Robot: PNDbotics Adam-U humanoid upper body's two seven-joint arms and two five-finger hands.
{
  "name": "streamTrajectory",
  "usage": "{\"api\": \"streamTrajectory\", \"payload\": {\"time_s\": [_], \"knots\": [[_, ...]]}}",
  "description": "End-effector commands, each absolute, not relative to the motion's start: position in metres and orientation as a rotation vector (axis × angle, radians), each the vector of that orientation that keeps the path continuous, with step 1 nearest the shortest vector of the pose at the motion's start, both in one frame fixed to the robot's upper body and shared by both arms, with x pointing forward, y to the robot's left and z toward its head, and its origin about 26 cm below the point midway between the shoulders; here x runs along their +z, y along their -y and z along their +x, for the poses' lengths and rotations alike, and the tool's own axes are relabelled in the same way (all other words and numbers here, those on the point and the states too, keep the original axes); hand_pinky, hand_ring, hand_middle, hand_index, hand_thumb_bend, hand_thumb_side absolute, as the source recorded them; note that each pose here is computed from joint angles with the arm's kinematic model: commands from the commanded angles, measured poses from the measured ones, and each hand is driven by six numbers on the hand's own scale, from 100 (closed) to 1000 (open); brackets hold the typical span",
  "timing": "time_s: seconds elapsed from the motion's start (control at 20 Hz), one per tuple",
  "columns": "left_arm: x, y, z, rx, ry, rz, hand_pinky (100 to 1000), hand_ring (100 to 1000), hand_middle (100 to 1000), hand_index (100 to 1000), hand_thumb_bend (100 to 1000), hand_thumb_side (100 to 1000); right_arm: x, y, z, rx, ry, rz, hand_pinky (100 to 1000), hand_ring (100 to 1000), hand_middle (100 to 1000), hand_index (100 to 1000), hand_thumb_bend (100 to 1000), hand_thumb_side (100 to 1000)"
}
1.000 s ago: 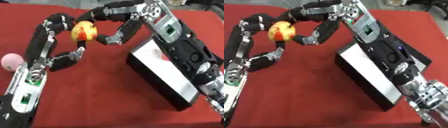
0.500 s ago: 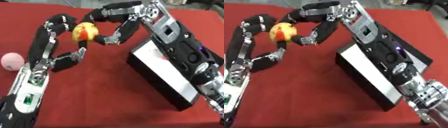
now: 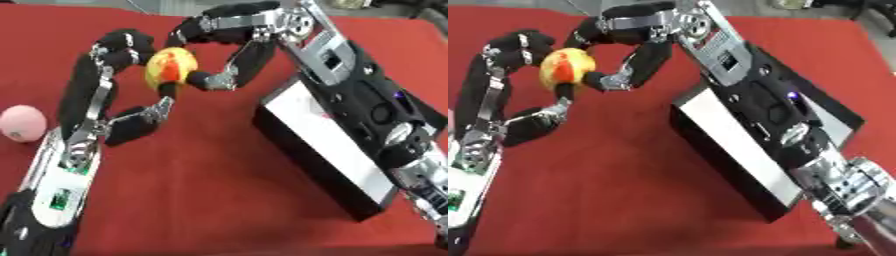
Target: Pick up the objects with one hand, pass them to the other hand, and then place them into the box on the other side of the table.
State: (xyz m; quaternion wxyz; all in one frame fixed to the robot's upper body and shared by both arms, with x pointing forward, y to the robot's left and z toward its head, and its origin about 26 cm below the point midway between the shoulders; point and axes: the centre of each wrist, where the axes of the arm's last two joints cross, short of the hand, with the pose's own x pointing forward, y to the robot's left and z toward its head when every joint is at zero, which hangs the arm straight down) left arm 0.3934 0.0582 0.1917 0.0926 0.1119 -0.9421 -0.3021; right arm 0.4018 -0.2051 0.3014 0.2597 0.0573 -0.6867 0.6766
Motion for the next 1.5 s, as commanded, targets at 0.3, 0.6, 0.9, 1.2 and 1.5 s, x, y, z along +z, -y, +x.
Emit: {"api": "streamTrajectory", "payload": {"time_s": [0.3, 0.6, 0.9, 1.2, 1.5], "knots": [[0.204, -0.050, 0.392, -0.861, 2.843, 0.323, 851, 710, 531, 562, 100, 262, 0.309, 0.205, 0.399, 1.688, 1.893, 0.253, 943, 646, 475, 477, 100, 262], [0.202, -0.049, 0.392, -0.854, 2.831, 0.331, 857, 711, 531, 590, 100, 200, 0.313, 0.203, 0.393, 1.664, 1.869, 0.323, 926, 606, 450, 441, 100, 207], [0.197, -0.052, 0.395, -0.845, 2.771, 0.371, 897, 737, 569, 711, 215, 282, 0.318, 0.206, 0.387, 1.620, 1.881, 0.366, 907, 575, 405, 387, 100, 186], [0.191, -0.057, 0.398, -0.807, 2.684, 0.423, 938, 763, 615, 795, 499, 503, 0.321, 0.211, 0.382, 1.587, 1.916, 0.366, 896, 561, 394, 375, 100, 168], [0.184, -0.065, 0.401, -0.770, 2.635, 0.460, 954, 770, 622, 807, 590, 591, 0.322, 0.219, 0.380, 1.538, 1.938, 0.347, 895, 558, 391, 373, 100, 166]]}}
